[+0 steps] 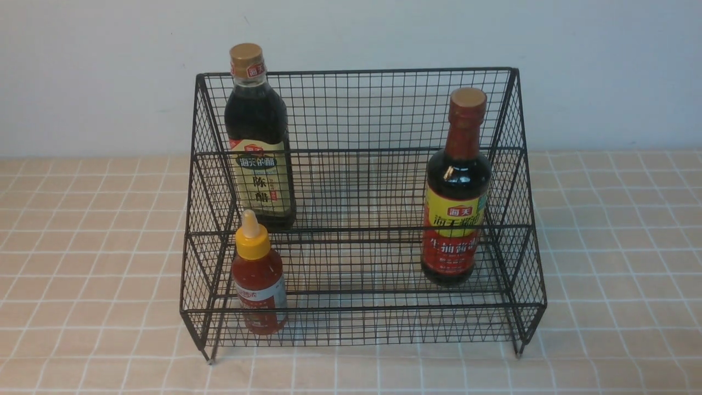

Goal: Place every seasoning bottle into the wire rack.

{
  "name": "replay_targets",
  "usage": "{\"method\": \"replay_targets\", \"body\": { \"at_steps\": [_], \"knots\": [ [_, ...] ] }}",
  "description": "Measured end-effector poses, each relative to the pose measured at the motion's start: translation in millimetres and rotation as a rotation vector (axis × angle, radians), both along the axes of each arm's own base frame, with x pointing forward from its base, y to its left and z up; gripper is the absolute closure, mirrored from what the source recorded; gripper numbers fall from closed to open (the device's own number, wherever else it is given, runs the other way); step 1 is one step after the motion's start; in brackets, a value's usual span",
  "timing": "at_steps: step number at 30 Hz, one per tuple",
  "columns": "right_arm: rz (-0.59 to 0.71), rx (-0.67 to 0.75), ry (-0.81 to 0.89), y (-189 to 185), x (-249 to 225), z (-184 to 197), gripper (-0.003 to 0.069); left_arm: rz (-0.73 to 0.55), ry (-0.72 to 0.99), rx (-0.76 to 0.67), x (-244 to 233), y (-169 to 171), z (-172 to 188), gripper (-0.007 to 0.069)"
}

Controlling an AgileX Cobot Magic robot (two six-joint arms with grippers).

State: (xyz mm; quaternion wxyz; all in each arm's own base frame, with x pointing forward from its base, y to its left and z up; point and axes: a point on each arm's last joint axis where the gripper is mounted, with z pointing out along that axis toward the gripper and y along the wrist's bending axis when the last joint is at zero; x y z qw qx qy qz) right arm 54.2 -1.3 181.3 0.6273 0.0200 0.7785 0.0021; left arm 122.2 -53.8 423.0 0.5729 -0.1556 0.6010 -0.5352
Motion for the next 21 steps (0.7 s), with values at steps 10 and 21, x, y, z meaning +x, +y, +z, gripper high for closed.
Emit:
{"method": "replay_targets", "body": {
  "at_steps": [10, 21],
  "knots": [
    [0.0, 0.0, 0.0, 0, 0, 0, 0.0673, -0.078, -0.104, 0.407, -16, -9, -51, 0.0632],
    [0.0, 0.0, 0.0, 0, 0, 0, 0.0673, -0.069, -0.127, 0.578, -15, -10, -73, 0.0632]
  ]
}}
